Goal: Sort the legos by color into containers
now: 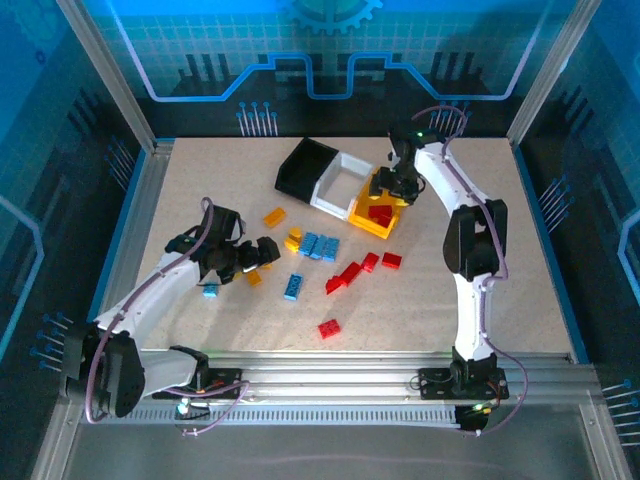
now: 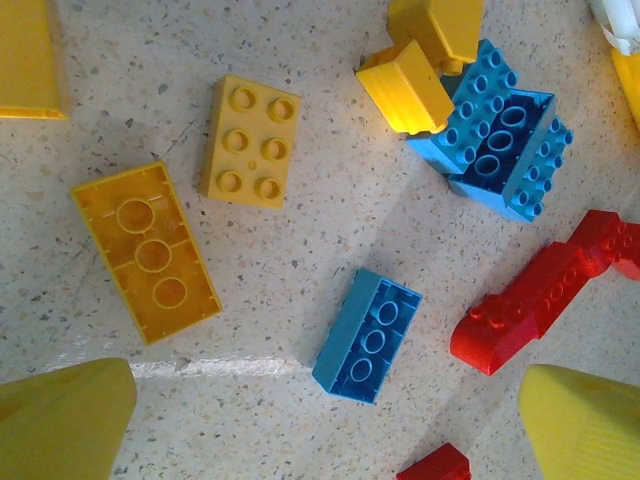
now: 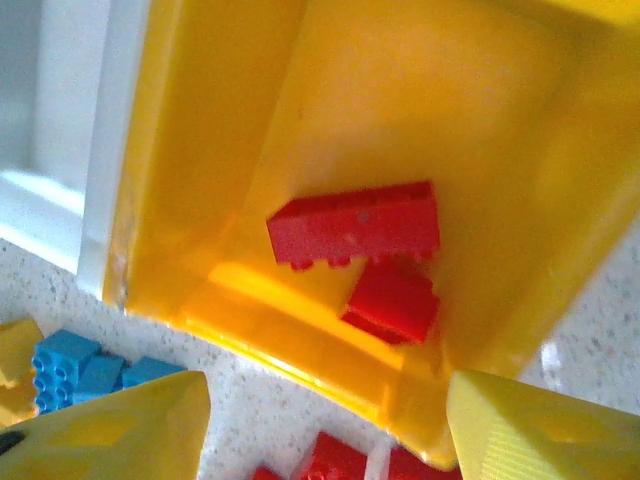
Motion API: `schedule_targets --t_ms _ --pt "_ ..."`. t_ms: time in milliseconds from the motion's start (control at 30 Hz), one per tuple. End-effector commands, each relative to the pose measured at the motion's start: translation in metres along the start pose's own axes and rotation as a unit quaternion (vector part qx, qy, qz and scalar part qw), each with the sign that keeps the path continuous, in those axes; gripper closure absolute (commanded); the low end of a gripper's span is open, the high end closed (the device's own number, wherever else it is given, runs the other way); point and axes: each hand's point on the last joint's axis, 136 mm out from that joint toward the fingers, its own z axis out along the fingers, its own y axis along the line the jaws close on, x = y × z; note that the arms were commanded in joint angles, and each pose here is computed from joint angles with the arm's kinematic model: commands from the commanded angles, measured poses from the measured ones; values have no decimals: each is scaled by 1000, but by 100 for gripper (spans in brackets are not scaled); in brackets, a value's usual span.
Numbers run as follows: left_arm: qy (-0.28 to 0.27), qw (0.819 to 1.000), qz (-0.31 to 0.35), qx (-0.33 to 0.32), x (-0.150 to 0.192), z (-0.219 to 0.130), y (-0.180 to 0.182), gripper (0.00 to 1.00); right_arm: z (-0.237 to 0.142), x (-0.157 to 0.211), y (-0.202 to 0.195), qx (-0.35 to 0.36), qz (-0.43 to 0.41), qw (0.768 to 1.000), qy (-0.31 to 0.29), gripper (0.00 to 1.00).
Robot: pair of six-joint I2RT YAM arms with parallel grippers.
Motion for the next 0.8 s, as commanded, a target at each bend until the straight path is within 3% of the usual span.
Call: schedule_targets --t_ms 0,200,433,767 --pt "4 1000 -14 13 1 -2 -3 1 -39 12 3 -20 1 1000 -22 31" --pt "5 1000 -26 16 7 -1 2 1 -51 53 -1 -20 -9 1000 -16 25" --pt "4 999 -38 24 12 2 4 1 -36 111 -21 -7 4 1000 9 16" --pt "4 999 -39 32 8 3 -3 1 4 139 -34 1 30 999 33 21"
